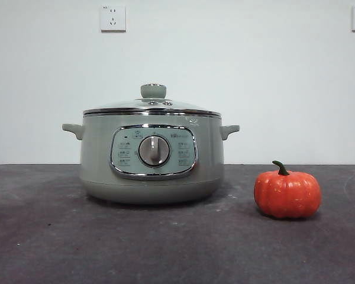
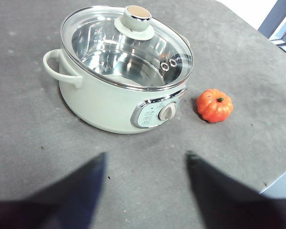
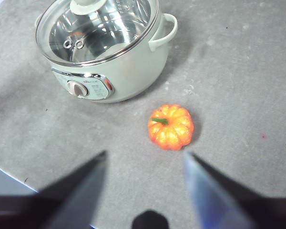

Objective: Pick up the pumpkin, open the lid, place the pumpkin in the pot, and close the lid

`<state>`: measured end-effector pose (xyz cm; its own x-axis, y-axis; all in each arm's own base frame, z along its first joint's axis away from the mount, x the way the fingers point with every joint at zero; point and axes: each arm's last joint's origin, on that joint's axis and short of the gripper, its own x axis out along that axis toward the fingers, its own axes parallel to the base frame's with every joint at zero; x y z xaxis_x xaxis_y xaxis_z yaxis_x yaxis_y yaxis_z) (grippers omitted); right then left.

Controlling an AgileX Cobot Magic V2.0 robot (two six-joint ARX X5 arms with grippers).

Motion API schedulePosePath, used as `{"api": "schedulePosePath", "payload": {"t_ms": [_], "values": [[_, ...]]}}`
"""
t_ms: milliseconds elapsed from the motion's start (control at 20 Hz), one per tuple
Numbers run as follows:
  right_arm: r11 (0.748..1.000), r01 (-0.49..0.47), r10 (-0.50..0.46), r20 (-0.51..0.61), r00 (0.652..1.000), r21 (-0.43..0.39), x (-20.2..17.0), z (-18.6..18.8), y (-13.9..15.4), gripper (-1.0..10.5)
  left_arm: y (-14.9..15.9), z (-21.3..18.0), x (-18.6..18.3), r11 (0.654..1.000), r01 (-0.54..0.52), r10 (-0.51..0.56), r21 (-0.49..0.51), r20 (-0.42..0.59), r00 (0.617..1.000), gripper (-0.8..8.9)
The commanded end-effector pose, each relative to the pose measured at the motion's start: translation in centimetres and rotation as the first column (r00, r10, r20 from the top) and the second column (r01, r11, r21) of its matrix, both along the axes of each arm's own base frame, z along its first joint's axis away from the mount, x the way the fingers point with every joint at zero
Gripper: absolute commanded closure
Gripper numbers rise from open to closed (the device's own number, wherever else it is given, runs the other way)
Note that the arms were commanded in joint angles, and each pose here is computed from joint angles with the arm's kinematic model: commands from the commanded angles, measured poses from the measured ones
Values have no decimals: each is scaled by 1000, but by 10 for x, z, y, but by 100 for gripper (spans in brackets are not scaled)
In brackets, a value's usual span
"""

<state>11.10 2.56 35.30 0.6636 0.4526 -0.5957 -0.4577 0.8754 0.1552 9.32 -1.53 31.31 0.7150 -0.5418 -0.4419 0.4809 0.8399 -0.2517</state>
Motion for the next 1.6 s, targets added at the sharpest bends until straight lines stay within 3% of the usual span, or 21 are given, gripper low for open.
{"api": "schedulePosePath", "payload": {"t_ms": [50,300,600,900,1150,1500,1600], "values": [[1000,-20,20,10,1000,-3,-1,1,2,224,0,2,-1,1000,6,-6,6,15,1000,70],[997,-74,73,-58,996,-13,15,-6,11,224,0,2,-1,1000,6,-7,6,15,1000,70],[989,-141,132,-177,975,-36,69,-31,35,224,0,2,-1,1000,8,-8,4,15,1000,71],[976,-142,88,-302,949,-164,125,-80,63,224,0,2,-1,1000,7,-7,2,13,1000,71],[947,-170,69,-343,937,-273,154,-121,87,224,0,2,-1,1000,6,-6,3,13,1000,71],[926,-193,40,-426,904,-323,172,-161,97,227,0,2,-1,1000,6,-6,3,13,1000,71],[926,-195,38,-433,901,-324,174,-166,98,308,0,2,-1,1000,6,-6,3,12,1000,71]]}}
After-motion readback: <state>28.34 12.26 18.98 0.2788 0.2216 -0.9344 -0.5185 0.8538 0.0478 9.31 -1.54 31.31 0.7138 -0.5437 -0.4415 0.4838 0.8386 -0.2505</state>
